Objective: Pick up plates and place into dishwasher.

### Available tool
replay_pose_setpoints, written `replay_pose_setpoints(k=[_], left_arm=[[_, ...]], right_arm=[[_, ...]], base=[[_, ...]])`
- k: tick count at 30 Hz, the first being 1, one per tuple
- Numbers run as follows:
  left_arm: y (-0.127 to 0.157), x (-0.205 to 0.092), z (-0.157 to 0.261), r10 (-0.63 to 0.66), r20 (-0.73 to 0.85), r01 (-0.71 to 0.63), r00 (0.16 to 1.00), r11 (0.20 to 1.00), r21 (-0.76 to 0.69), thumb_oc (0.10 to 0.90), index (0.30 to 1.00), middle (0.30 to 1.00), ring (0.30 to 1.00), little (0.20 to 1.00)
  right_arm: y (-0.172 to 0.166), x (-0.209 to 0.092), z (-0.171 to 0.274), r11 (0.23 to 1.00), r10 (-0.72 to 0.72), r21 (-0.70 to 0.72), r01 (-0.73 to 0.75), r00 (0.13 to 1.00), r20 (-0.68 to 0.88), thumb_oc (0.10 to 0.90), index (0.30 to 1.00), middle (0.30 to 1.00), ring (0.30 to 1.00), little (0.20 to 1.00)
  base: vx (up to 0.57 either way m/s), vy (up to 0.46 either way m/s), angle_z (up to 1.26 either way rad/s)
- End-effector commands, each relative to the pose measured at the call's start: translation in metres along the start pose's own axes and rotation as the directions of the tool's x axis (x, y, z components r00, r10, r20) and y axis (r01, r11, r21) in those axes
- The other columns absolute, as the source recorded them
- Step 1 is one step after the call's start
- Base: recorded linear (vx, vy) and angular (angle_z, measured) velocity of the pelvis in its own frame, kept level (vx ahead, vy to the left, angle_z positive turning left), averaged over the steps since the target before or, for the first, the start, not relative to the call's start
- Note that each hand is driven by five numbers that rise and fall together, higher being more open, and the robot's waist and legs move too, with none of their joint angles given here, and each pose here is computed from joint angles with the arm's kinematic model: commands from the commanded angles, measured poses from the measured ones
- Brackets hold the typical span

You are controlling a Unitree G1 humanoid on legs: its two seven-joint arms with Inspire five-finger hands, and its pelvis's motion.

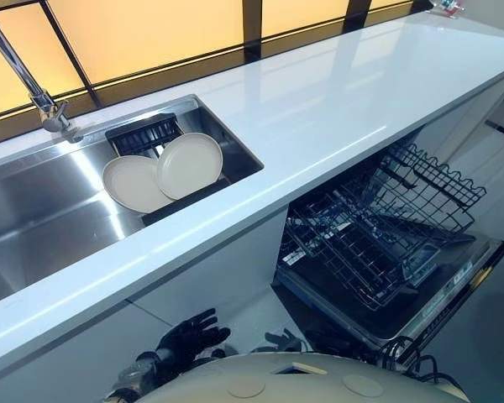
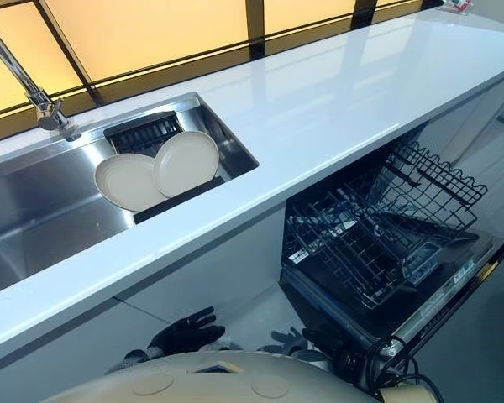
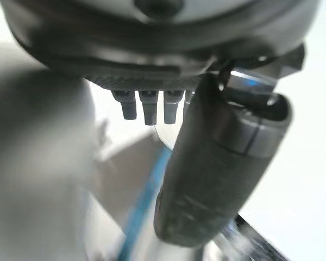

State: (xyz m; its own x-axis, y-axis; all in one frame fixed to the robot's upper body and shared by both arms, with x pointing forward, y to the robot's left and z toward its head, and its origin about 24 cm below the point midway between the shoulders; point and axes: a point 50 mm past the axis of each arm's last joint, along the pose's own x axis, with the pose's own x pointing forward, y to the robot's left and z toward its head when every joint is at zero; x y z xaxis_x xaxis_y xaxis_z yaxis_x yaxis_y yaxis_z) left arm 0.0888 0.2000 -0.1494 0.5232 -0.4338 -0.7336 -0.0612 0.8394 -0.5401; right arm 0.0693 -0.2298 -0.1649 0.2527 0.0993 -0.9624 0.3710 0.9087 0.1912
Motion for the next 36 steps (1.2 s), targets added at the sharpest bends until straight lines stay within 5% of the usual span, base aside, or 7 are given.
replay_pose_setpoints(k=[1, 8, 15, 19, 21, 26, 36], left_arm=[[-0.059, 0.030, 0.026, -0.412, 0.084, 0.420, 0.907, 0.879, -0.225, 0.800, 0.900, 0.900, 0.900, 0.900], [-0.137, 0.025, 0.040, -0.815, 0.287, 0.804, 0.504, 0.322, -0.499, 0.800, 0.900, 0.900, 0.900, 0.900], [-0.249, -0.042, 0.130, -0.926, 0.375, 0.953, -0.036, -0.144, -0.266, 0.800, 0.900, 0.900, 0.900, 0.900], [-0.273, -0.076, 0.175, -0.888, 0.448, 0.995, -0.100, -0.084, 0.054, 0.800, 0.900, 0.900, 0.900, 0.900], [-0.265, -0.091, 0.205, -0.849, 0.526, 0.907, -0.053, 0.179, 0.382, 0.800, 0.900, 0.900, 0.900, 0.900], [-0.236, -0.148, 0.264, -0.675, 0.738, 0.030, -0.006, 0.737, 0.675, 0.800, 0.900, 0.900, 0.900, 0.900], [-0.184, -0.205, 0.378, -0.346, 0.932, -0.844, 0.104, 0.466, 0.267, 0.800, 0.900, 0.900, 0.900, 0.900]], right_arm=[[0.009, 0.002, 0.016, 1.000, 0.021, -0.011, -0.021, 1.000, -0.013, 0.800, 0.900, 0.900, 0.900, 0.900], [0.015, 0.004, 0.019, 0.999, 0.028, -0.021, -0.029, 1.000, -0.009, 0.800, 0.900, 0.900, 0.900, 0.900], [0.019, 0.005, 0.020, 0.999, 0.034, -0.006, -0.034, 0.999, 0.005, 0.800, 0.900, 0.900, 0.900, 0.900], [0.022, 0.006, 0.019, 0.999, 0.041, -0.012, -0.041, 0.999, 0.001, 0.800, 0.900, 0.900, 0.900, 0.900], [0.022, 0.006, 0.015, 0.999, 0.047, -0.006, -0.047, 0.999, -0.002, 0.800, 0.900, 0.900, 0.900, 0.900], [0.017, 0.005, 0.003, 0.999, 0.030, 0.023, -0.030, 1.000, 0.001, 0.800, 0.900, 0.900, 0.900, 0.900], [-0.010, -0.003, 0.000, 0.999, -0.032, 0.031, 0.033, 0.999, -0.027, 0.800, 0.900, 0.900, 0.900, 0.900]], base=[[0.00, 0.000, 0.00], [0.00, 0.000, 0.00], [0.00, 0.000, 0.00], [0.00, -0.023, 0.04], [0.00, 0.000, 0.00], [0.01, 0.002, 0.01], [0.05, 0.043, 0.05]])
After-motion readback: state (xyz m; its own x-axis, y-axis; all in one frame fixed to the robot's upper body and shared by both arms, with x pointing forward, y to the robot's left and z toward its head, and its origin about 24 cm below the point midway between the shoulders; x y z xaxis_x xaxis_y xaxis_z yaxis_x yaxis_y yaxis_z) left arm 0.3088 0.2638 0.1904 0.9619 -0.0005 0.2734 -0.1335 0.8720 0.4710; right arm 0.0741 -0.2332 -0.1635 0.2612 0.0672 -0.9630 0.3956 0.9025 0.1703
